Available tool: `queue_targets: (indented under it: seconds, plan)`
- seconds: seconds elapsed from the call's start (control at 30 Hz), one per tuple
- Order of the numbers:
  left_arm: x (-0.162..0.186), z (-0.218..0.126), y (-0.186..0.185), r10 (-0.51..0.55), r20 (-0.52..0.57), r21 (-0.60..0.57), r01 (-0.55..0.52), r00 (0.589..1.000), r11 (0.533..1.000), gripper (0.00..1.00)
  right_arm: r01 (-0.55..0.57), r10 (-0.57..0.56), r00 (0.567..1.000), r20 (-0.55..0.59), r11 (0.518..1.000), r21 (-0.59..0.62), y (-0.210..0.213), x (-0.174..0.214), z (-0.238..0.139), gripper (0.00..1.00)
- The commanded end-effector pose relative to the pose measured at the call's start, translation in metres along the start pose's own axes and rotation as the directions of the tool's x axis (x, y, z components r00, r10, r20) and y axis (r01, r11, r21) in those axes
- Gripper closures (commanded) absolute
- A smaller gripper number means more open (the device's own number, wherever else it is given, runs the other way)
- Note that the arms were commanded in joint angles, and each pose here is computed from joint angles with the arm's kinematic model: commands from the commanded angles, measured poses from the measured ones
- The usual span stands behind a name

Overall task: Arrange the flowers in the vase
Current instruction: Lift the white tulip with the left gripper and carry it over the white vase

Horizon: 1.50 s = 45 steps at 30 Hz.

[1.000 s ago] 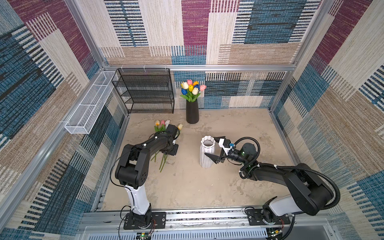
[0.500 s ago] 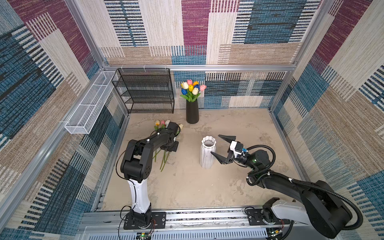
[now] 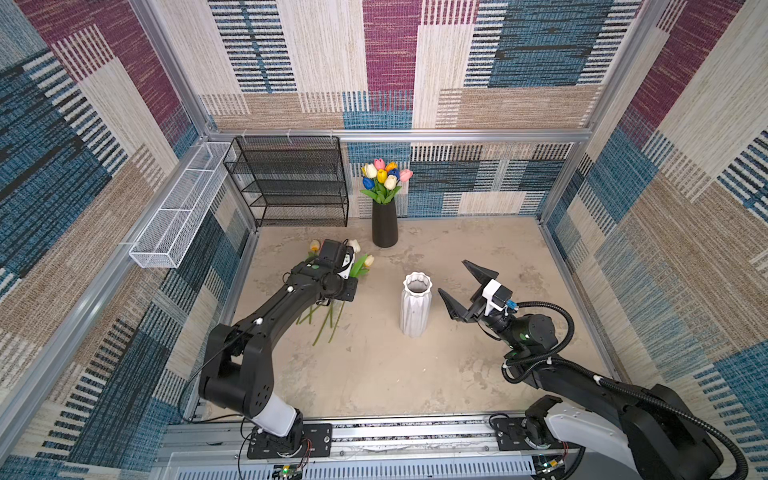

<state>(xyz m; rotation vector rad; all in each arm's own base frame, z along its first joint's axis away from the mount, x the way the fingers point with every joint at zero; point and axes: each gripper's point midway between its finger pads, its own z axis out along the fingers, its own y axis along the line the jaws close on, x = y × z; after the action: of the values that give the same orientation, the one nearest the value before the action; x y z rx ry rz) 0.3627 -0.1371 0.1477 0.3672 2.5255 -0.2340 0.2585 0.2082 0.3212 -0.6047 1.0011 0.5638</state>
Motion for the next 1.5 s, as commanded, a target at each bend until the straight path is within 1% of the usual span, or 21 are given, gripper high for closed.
queue_targets:
  seconds: [0.0,0.07,0.1,0.13,0.2,0.3,0.33,0.43,0.47,0.5,0.57,0.63,0.7,0.8,0.9,1.03,1.07,1.13,1.2,1.33,1.47]
  plan:
    - [-0.036,-0.036,-0.029,-0.017,0.237,0.16,-0.022,0.971,0.987,1.0,-0.008,0.007,1.0,0.024,1.0,0.012,-0.001,-0.006,-0.001,0.07]
    - [-0.049,-0.066,-0.046,-0.013,0.371,0.242,-0.083,0.928,0.967,1.0,-0.003,0.002,1.0,0.026,1.0,0.017,-0.002,-0.006,-0.003,0.07]
    - [-0.053,-0.081,-0.055,-0.01,0.435,0.281,-0.124,0.901,0.952,1.0,0.001,-0.002,1.0,0.029,1.0,0.019,-0.002,-0.007,-0.003,0.07]
    - [-0.059,-0.099,-0.063,-0.011,0.505,0.305,-0.166,0.863,0.938,1.0,0.006,-0.006,0.999,0.032,1.0,0.024,-0.003,-0.008,-0.003,0.07]
    - [-0.071,-0.135,-0.077,-0.028,0.642,0.345,-0.256,0.766,0.903,1.0,0.009,-0.01,0.999,0.035,1.0,0.029,-0.004,-0.008,-0.002,0.06]
    - [-0.083,-0.192,-0.104,-0.054,0.805,0.367,-0.424,0.591,0.828,1.0,0.009,-0.01,0.999,0.04,0.999,0.031,-0.005,-0.01,-0.002,0.06]
    - [-0.085,-0.204,-0.111,-0.056,0.834,0.359,-0.463,0.549,0.81,1.0,0.009,-0.011,0.999,0.04,0.999,0.031,-0.005,-0.01,-0.001,0.06]
    - [-0.093,-0.242,-0.138,-0.069,0.906,0.331,-0.598,0.417,0.73,1.0,0.009,-0.01,0.999,0.037,0.999,0.031,-0.005,-0.008,0.0,0.06]
    - [-0.098,-0.253,-0.147,-0.082,0.924,0.318,-0.629,0.374,0.709,1.0,0.01,-0.011,0.999,0.037,1.0,0.028,-0.005,-0.008,0.0,0.06]
    - [-0.103,-0.262,-0.153,-0.094,0.936,0.306,-0.649,0.34,0.696,1.0,0.009,-0.01,0.999,0.037,1.0,0.027,-0.005,-0.008,0.001,0.06]
    - [-0.111,-0.277,-0.165,-0.109,0.946,0.298,-0.689,0.304,0.661,1.0,0.013,-0.014,0.999,0.034,1.0,0.025,-0.005,-0.009,0.002,0.06]
    - [-0.119,-0.28,-0.173,-0.118,0.954,0.285,-0.705,0.277,0.649,1.0,0.018,-0.019,0.999,0.033,1.0,0.026,-0.005,-0.009,0.001,0.06]
    - [-0.127,-0.28,-0.177,-0.145,0.951,0.3,-0.709,0.271,0.639,1.0,0.022,-0.023,0.999,0.03,0.999,0.03,-0.006,-0.009,0.002,0.06]
    - [-0.134,-0.272,-0.186,-0.171,0.939,0.34,-0.723,0.3,0.601,1.0,0.028,-0.029,0.999,0.031,0.999,0.036,-0.006,-0.009,0.001,0.06]
    - [-0.133,-0.247,-0.191,-0.177,0.928,0.365,-0.709,0.327,0.603,1.0,0.033,-0.034,0.999,0.036,0.999,0.038,-0.006,-0.011,0.0,0.06]
    - [-0.13,-0.223,-0.197,-0.207,0.899,0.431,-0.692,0.387,0.579,1.0,0.036,-0.037,0.999,0.027,0.998,0.041,-0.007,-0.01,0.0,0.06]
    - [-0.128,-0.222,-0.198,-0.214,0.897,0.437,-0.692,0.388,0.575,1.0,0.039,-0.04,0.999,0.025,0.998,0.043,-0.007,-0.009,-0.001,0.06]
    - [-0.125,-0.216,-0.196,-0.216,0.892,0.442,-0.675,0.396,0.59,1.0,0.041,-0.042,0.999,0.024,0.998,0.049,-0.008,-0.009,-0.002,0.06]
    - [-0.122,-0.208,-0.197,-0.192,0.887,0.445,-0.666,0.419,0.599,1.0,0.042,-0.043,0.999,0.023,0.998,0.051,-0.008,-0.009,-0.002,0.06]
    - [-0.11,-0.185,-0.201,-0.127,0.884,0.426,-0.666,0.449,0.612,1.0,0.039,-0.04,0.999,0.021,0.998,0.042,-0.007,-0.006,-0.001,0.06]
    - [-0.094,-0.161,-0.211,-0.06,0.87,0.424,-0.68,0.49,0.598,1.0,0.039,-0.039,0.999,0.011,0.999,0.035,-0.006,-0.002,0.0,0.05]
